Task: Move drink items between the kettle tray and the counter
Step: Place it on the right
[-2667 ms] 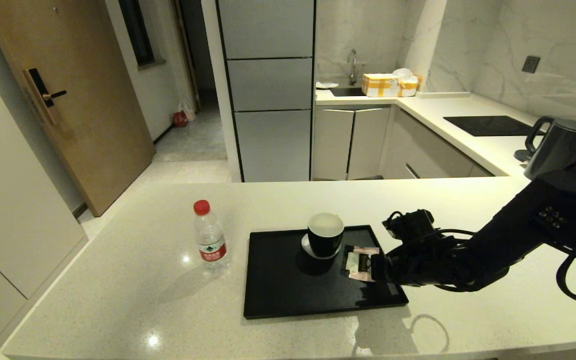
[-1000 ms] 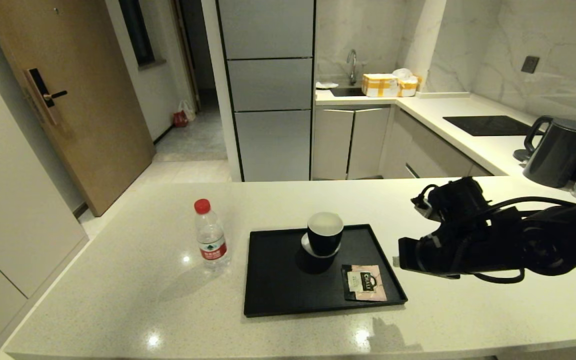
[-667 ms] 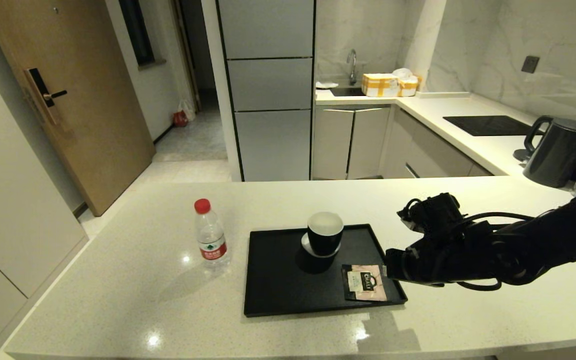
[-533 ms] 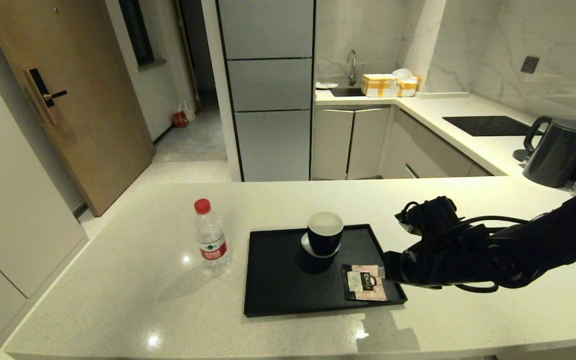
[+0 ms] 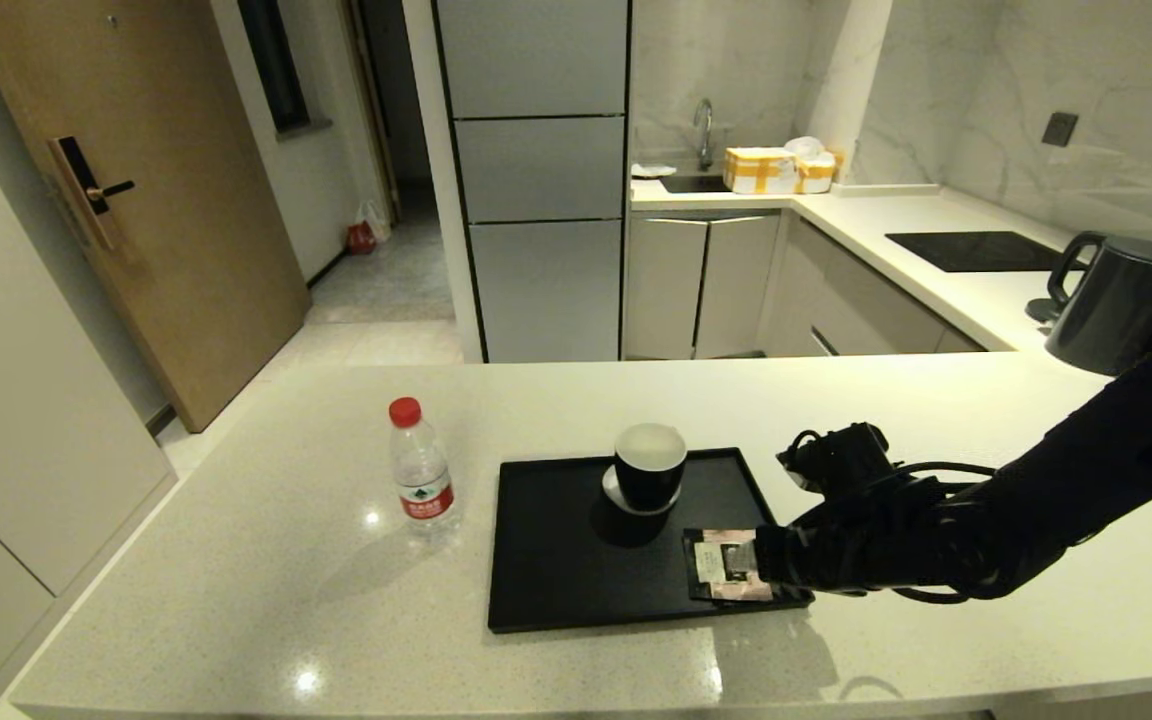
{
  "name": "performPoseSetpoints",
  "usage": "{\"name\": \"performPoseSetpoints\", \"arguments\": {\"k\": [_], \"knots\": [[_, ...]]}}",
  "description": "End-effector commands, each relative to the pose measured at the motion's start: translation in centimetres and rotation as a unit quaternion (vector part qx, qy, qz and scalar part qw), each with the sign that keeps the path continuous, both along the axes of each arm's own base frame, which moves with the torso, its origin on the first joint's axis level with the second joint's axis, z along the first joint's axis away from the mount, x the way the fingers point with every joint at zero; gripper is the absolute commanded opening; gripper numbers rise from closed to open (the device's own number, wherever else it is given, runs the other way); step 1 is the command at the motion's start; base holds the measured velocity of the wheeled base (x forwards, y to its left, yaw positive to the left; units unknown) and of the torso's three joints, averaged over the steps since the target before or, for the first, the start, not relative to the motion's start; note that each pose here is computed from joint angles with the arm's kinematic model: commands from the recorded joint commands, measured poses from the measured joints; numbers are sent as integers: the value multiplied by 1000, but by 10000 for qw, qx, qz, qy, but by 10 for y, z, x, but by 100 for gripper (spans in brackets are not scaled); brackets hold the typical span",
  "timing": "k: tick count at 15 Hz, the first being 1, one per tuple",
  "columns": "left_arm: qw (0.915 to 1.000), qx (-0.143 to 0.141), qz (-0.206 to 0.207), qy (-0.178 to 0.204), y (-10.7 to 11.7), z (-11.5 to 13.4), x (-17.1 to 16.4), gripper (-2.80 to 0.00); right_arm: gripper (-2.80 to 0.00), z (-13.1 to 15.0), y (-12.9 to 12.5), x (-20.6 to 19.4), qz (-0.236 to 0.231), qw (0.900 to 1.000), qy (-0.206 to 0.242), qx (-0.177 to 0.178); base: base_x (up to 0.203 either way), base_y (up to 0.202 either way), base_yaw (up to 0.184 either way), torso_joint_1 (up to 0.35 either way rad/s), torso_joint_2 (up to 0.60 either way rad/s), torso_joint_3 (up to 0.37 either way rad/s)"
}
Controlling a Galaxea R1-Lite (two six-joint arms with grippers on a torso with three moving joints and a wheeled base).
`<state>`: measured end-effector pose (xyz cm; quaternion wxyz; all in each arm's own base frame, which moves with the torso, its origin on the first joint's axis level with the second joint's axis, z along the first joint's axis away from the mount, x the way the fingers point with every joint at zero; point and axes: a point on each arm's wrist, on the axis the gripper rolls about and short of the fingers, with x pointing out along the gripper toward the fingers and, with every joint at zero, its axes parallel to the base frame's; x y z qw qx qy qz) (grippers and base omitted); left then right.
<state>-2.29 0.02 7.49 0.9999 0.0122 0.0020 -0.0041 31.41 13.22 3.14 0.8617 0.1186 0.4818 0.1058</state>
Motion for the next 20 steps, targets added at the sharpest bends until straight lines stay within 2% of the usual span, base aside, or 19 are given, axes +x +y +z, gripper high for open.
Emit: {"name": "performPoseSetpoints", "arguments": {"k": [1,6,11,20], "knots": [[10000,0,-6,10,0,0,0,-280,0,-8,-1,4,-50,10000,26,7,0,0,0,0,0,0],[10000,0,2,3,0,0,0,-280,0,-15,1,11,-25,10000,-66,61,0,0,0,0,0,0],[10000,0,-6,10,0,0,0,-280,0,-12,7,16,22,9999,-145,52,0,0,0,0,0,0],[10000,0,-5,10,0,0,0,-280,0,-13,14,17,161,9998,-36,-76,0,0,0,0,0,0]]}}
